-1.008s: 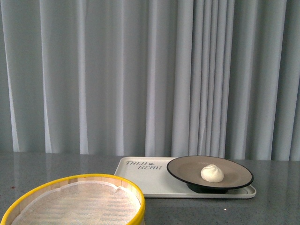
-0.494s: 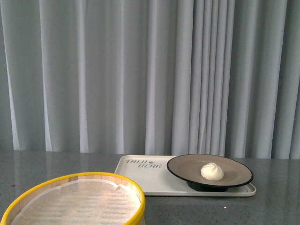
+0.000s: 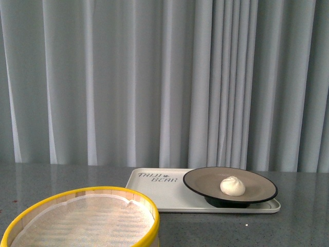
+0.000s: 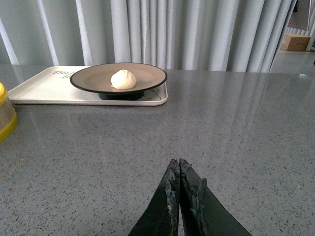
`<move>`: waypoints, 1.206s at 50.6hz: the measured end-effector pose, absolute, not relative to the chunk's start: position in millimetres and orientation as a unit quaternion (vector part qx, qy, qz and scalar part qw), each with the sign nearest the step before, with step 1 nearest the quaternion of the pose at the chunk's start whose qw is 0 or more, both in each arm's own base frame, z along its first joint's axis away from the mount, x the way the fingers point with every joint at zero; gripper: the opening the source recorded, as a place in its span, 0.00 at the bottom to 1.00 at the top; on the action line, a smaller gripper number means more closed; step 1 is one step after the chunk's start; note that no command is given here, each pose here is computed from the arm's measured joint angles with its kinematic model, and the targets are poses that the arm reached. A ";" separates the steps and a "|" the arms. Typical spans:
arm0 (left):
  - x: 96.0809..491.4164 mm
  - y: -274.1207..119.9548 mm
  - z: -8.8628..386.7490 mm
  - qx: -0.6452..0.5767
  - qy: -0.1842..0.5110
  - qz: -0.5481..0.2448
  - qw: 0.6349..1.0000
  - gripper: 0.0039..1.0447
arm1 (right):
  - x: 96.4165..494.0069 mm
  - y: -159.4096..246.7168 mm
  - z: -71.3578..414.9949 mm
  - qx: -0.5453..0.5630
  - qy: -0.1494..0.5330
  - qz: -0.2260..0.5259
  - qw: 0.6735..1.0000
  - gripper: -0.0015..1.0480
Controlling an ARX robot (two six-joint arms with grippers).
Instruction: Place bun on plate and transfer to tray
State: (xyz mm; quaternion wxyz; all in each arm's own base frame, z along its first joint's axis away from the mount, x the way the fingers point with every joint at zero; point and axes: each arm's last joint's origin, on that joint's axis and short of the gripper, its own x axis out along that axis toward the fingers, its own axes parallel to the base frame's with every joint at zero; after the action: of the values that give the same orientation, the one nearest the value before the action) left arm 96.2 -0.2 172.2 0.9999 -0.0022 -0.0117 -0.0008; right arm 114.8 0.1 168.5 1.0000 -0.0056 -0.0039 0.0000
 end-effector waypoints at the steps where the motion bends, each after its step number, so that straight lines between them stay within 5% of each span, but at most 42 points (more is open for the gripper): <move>1: 96.2 -0.2 172.2 -0.002 -0.012 -0.001 1.000 0.94 | 114.5 0.1 168.5 -0.006 -0.004 0.000 1.000 0.02; 40: 96.3 -0.2 172.2 -0.002 -0.011 -0.001 1.000 0.94 | 97.6 0.2 165.2 -0.006 -0.001 0.001 1.000 0.02; 61: 96.2 -0.2 172.2 -0.002 -0.012 -0.001 1.000 0.94 | 97.6 0.2 165.2 -0.006 -0.001 0.001 1.000 0.72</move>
State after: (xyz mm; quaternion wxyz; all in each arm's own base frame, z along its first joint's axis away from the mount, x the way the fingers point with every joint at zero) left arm 96.2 -0.2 172.2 0.9999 -0.0022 -0.0117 -0.0008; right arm 97.6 0.2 165.2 1.0000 -0.0056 -0.0012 0.0011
